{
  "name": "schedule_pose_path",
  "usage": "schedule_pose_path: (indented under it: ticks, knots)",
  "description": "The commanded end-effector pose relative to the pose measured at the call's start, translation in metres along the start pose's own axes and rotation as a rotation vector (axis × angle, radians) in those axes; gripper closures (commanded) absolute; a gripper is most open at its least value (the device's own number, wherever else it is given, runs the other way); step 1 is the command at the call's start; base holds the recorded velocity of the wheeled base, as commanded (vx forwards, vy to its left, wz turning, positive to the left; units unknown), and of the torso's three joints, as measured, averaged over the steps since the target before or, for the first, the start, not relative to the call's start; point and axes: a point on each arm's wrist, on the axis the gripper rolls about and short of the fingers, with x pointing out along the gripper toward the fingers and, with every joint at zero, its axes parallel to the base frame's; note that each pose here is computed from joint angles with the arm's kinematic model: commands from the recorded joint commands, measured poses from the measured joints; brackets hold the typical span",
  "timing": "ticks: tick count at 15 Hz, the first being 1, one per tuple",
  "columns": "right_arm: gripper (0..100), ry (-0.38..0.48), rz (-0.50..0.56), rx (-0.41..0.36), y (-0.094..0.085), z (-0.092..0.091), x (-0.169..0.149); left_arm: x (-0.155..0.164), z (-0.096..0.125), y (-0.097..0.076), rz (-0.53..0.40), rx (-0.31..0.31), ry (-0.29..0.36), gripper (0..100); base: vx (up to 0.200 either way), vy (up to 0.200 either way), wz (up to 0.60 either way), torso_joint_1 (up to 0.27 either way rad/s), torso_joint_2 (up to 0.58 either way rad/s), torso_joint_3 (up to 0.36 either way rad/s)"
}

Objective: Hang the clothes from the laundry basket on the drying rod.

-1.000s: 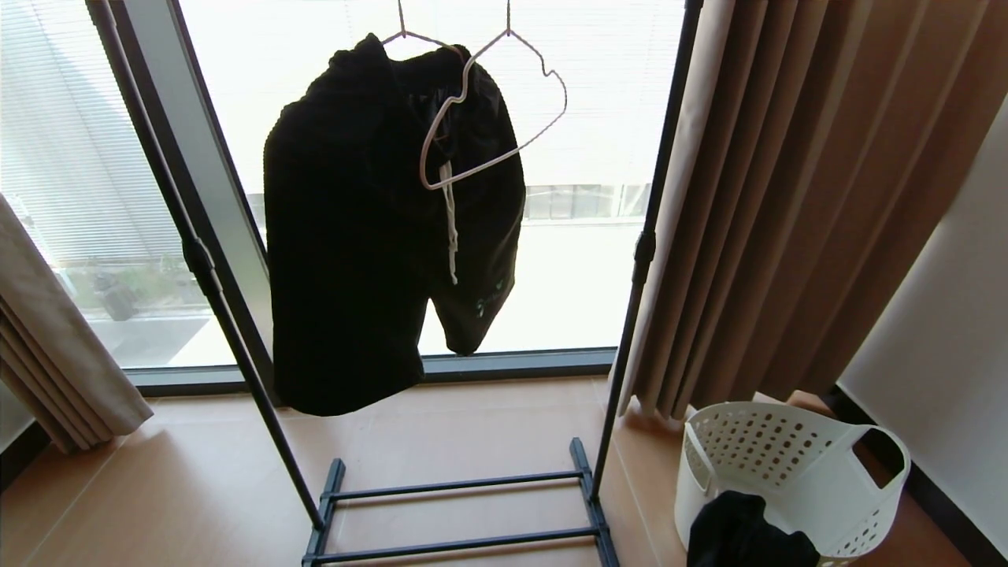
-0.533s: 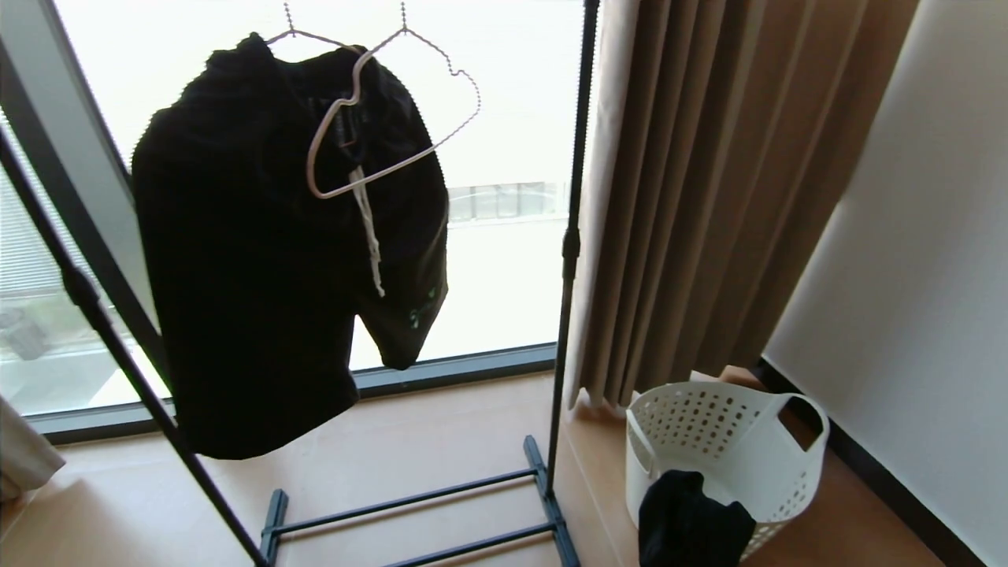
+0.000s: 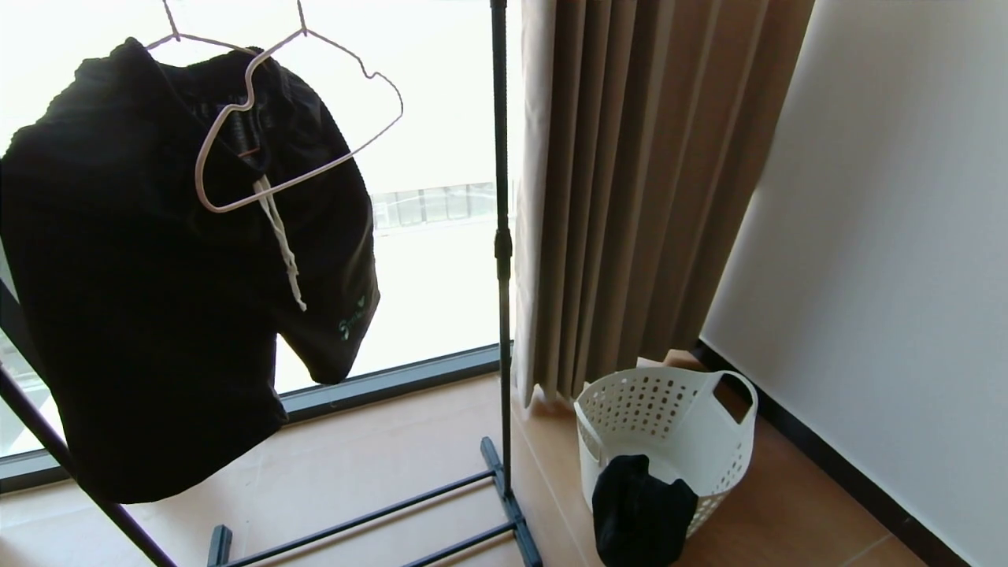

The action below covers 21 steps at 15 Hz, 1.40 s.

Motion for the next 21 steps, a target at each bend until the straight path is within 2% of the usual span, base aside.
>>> schedule_pose_path:
  ticks: [1, 5, 10, 13, 16, 21]
  knots:
    - [0, 0.0, 0.0, 0.0, 0.0, 0.0001, 0.0001, 0.0001, 0.0001, 0.0, 0.0, 0.0, 0.002, 0, 0.0, -0.2, 0.0, -0.002, 0.0, 0.007]
    - [0, 0.0, 0.0, 0.0, 0.0, 0.0001, 0.0001, 0.0001, 0.0001, 0.0, 0.0, -0.002, 0.002, 0, 0.0, -0.2, 0.0, 0.005, 0.0, 0.001]
    - [0, 0.0, 0.0, 0.0, 0.0, 0.0001, 0.0001, 0.0001, 0.0001, 0.0, 0.0, 0.0, 0.002, 0, 0.0, 0.0, 0.0, 0.0, 0.0, 0.0]
    - [0, 0.0, 0.0, 0.001, 0.0, 0.0001, 0.0001, 0.0001, 0.0001, 0.0, 0.002, -0.002, 0.002, 0, 0.0, 0.0, -0.6, -0.007, 0.12, 0.121]
    - [0, 0.0, -0.001, 0.001, 0.0, 0.0001, 0.0001, 0.0001, 0.0001, 0.0, 0.0, 0.003, 0.002, 0, 0.0, 0.0, 0.0, -0.007, 0.26, 0.237]
    - [0, 0.0, 0.0, 0.0, 0.0, 0.0001, 0.0001, 0.0001, 0.0001, 0.0001, 0.005, -0.002, 0.002, 0, 0.0, 0.0, 0.0, 0.001, 0.03, 0.028]
